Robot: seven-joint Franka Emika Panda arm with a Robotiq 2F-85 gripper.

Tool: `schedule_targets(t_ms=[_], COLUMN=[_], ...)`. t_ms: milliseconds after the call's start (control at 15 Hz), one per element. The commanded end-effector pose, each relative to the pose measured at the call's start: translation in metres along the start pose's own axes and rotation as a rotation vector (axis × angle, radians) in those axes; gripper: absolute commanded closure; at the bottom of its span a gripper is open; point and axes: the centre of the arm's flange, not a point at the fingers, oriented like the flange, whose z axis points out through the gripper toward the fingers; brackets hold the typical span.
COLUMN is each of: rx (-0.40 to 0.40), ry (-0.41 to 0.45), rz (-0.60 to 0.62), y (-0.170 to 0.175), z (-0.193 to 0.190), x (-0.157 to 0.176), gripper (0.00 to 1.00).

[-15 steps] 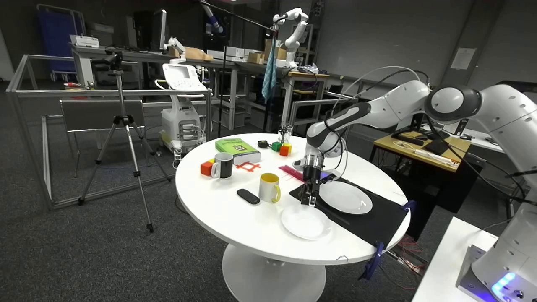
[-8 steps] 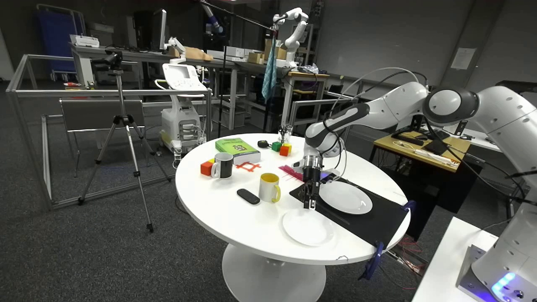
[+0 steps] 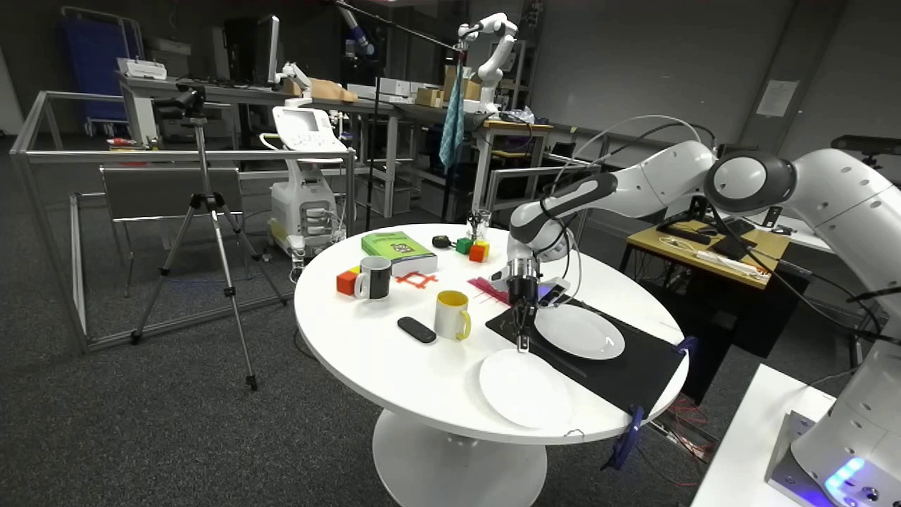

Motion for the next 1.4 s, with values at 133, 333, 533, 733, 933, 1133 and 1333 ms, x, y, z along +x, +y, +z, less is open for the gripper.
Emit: schedule_targets(t_ms=[133, 333, 533, 733, 933, 1133, 1333], rx=[0.051, 0.053, 0.051, 0.043, 0.025, 0.02, 0.018], ry=[0.01, 0.019, 0.039, 0.073, 0.111, 0.147, 0.185], rz=[0.017, 0.02, 0.026, 0.042, 0.065, 0.088, 0.132], y=[0.004, 0.006, 0.008, 0.006, 0.002, -0.002, -0.014], z=[-0.022, -0.025, -0.033, -0.05, -0.07, -0.085, -0.097], x=[0.006, 0.005, 0.003, -0.005, -0.013, -0.02, -0.025], gripper=[0.99, 0.99, 0.99, 0.99, 0.99, 0.99, 0.99])
